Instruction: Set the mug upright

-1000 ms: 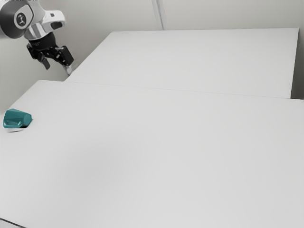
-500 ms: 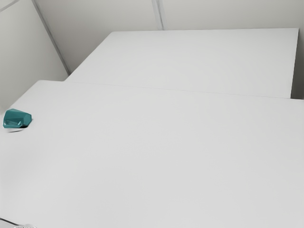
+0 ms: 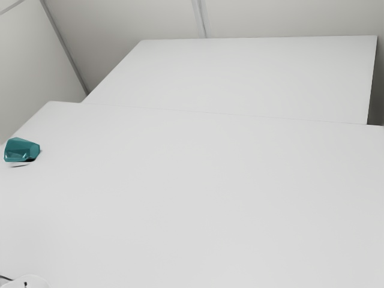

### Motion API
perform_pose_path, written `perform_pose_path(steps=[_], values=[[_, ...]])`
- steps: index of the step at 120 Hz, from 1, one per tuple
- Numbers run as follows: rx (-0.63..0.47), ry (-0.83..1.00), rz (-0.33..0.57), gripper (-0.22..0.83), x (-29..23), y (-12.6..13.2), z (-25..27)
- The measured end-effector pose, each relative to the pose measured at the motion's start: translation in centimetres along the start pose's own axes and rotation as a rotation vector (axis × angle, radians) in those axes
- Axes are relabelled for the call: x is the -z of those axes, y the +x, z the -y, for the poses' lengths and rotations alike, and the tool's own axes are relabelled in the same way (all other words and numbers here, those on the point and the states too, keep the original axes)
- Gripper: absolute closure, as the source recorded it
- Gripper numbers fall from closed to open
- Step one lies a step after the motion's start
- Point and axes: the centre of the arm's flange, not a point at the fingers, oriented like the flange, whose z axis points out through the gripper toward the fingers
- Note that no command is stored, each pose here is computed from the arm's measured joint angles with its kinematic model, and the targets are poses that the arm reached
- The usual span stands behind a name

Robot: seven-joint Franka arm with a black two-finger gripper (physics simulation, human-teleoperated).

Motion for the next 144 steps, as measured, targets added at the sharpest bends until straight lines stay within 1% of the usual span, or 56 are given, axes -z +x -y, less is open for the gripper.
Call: perform_pose_path(steps=[15, 36, 62, 83, 103, 117, 144], values=[[-0.081, 0.005, -0.031, 0.00, -1.1, 1.5, 2.7], [-0.186, 0.040, -0.086, 0.00, -3.3, 3.8, 4.5], [-0.310, 0.058, -0.219, 0.00, -6.2, 8.8, 5.0], [-0.363, 0.025, -0.324, 0.00, -8.8, 11.5, 4.1], [-0.357, -0.018, -0.388, 0.00, -11.5, 12.1, 4.3], [-0.359, -0.030, -0.432, 0.00, -12.0, 12.5, 4.6], [-0.361, -0.053, -0.478, 0.00, -13.8, 12.9, 5.2]])
